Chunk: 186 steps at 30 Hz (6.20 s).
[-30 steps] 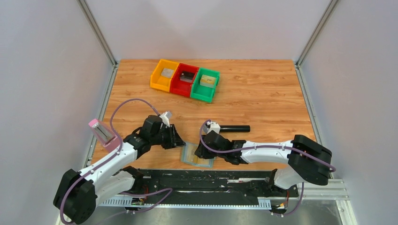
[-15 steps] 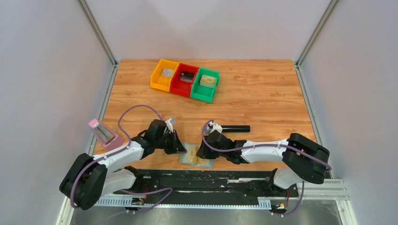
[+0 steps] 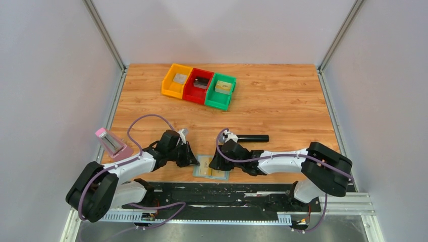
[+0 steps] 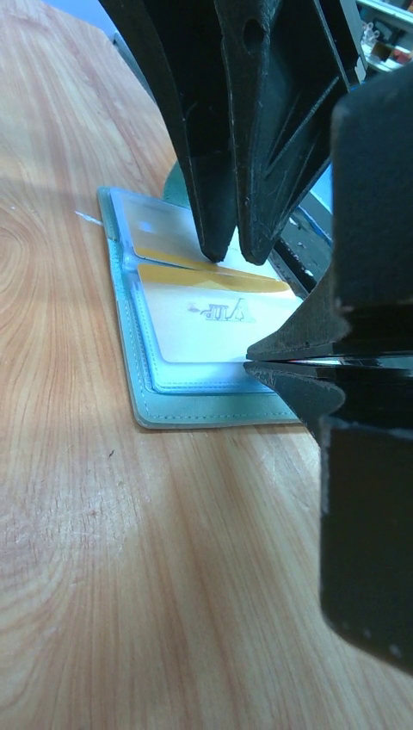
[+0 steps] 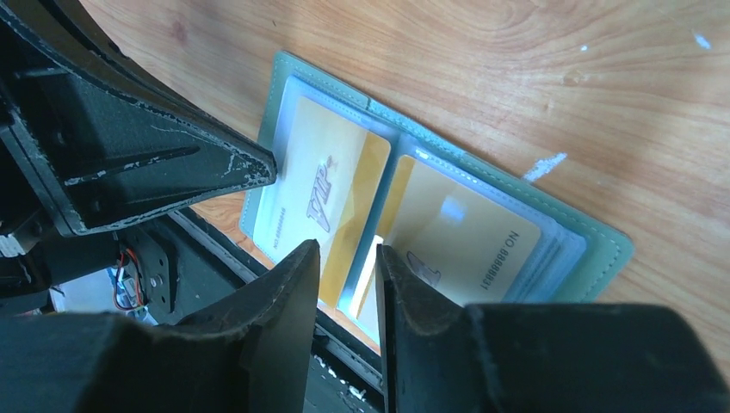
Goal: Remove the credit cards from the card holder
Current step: Remove the credit card from the card holder, then place the credit card in the storage box.
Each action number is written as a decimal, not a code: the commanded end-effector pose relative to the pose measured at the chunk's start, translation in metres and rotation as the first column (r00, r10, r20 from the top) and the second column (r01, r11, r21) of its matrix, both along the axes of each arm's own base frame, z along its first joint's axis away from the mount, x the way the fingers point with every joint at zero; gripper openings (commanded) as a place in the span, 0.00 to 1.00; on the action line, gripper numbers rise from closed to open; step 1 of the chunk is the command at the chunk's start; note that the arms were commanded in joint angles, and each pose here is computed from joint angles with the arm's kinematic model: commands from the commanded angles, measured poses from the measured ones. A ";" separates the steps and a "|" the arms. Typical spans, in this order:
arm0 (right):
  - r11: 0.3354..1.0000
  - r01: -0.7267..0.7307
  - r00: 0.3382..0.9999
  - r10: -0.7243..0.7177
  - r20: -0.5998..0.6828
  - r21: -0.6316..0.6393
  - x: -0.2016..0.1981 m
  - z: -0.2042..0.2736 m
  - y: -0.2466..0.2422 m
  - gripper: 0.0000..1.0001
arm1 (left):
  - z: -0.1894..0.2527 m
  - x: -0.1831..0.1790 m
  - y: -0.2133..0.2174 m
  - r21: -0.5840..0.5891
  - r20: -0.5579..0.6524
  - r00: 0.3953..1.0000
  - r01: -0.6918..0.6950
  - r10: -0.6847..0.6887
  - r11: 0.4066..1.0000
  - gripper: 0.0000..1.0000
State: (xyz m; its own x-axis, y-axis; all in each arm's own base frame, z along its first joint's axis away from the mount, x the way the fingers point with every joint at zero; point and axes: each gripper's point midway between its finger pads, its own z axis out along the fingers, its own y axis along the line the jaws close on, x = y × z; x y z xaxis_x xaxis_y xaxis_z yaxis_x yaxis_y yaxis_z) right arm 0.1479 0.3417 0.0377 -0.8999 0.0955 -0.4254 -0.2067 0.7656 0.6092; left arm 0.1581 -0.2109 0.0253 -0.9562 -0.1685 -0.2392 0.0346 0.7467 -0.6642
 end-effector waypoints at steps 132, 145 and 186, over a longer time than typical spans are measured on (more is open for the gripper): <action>0.800 -0.569 0.756 0.421 0.502 0.187 0.007 0.235 -0.050 0.36 | 0.171 -0.038 -0.059 -0.503 0.371 0.869 0.485 -0.328 0.716 0.00; 0.692 -0.666 0.744 0.589 0.315 0.278 0.006 0.201 -0.020 0.36 | 0.176 -0.043 -0.058 -0.500 0.395 0.851 0.515 -0.346 0.697 0.00; 0.966 0.059 0.944 -0.136 0.302 0.252 0.202 0.204 -0.080 0.00 | 0.174 0.044 0.040 0.300 0.408 0.896 0.051 -0.177 0.953 1.00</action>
State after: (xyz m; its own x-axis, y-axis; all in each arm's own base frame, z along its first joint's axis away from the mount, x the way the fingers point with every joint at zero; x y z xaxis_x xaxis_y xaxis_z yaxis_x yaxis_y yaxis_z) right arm 0.2782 0.2666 0.2118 -0.8131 0.0823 -0.5763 -0.4411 0.5590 0.7021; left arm 0.2001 -0.2141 0.2166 -0.7635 -0.0501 -0.6439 0.4158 0.7248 -0.5494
